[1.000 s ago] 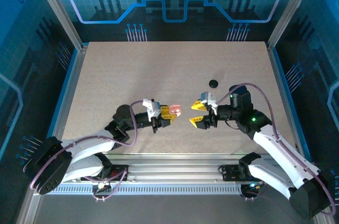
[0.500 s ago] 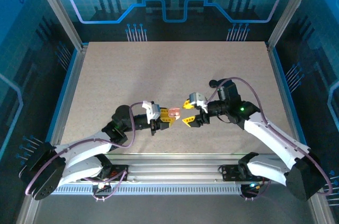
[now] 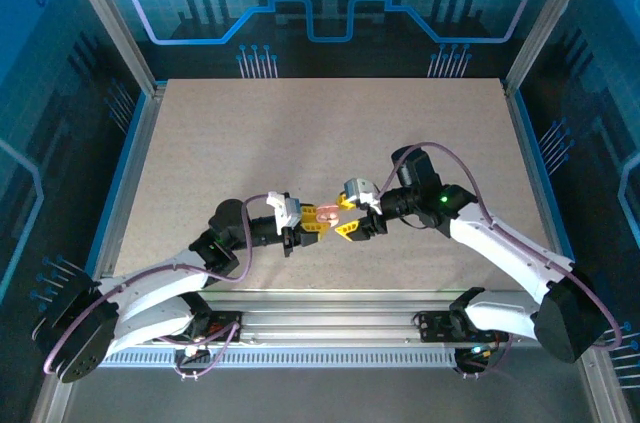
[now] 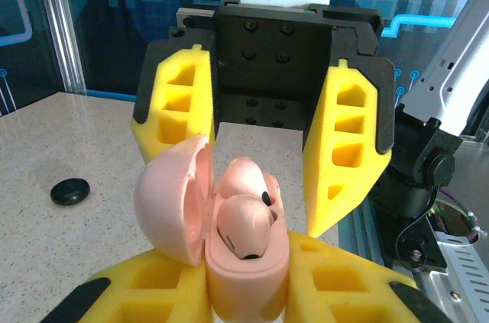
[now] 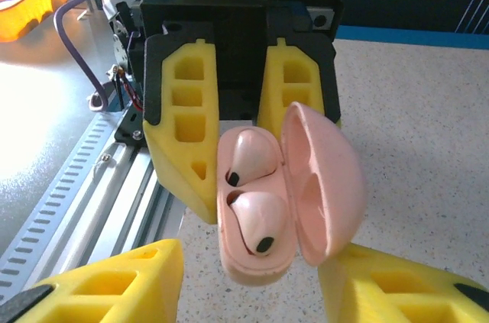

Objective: Insert wireless bluetooth earbuds into charging case

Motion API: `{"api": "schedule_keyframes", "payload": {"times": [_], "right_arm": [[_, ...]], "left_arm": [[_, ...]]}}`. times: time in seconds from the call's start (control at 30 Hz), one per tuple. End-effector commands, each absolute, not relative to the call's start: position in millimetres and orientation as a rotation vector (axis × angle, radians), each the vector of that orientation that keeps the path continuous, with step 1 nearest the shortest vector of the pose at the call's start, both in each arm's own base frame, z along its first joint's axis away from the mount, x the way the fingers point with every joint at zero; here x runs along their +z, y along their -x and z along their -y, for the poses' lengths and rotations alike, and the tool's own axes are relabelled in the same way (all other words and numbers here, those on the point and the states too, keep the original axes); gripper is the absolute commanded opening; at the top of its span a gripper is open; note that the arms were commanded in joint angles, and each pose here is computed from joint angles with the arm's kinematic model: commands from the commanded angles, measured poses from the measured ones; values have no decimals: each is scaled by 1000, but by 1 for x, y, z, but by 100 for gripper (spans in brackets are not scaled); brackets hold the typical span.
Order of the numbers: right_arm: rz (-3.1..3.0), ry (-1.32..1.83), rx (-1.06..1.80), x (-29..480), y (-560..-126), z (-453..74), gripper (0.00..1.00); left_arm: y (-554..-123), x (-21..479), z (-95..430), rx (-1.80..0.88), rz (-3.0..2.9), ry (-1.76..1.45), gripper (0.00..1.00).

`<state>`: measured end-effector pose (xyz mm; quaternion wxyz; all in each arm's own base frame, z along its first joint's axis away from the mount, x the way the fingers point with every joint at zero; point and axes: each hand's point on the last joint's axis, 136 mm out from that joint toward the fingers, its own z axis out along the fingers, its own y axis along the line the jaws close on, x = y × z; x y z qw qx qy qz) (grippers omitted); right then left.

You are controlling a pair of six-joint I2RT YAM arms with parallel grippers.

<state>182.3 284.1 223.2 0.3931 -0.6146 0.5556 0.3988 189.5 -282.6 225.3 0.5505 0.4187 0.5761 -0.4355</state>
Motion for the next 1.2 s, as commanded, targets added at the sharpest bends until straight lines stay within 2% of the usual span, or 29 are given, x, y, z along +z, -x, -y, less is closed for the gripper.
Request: {"api": "schedule_keyframes", "payload": {"times": [0.0, 0.33, 0.5, 1.17], "right_arm": [[-1317, 1603, 1027, 240, -169, -284, 48], [-1184, 1556, 946, 266, -160, -267, 44], [-1275, 1551, 866, 256, -175, -264, 43], [-1294, 1667, 978, 243, -177, -289, 31]], "left_arm": [[-187, 231, 286, -1025, -1327, -1009, 23], [-188, 226, 286, -1024, -1349, -1015, 23], [-186, 228, 287, -1034, -1340, -1021, 23], [-183, 233, 287, -1029, -1329, -1037, 23]]}}
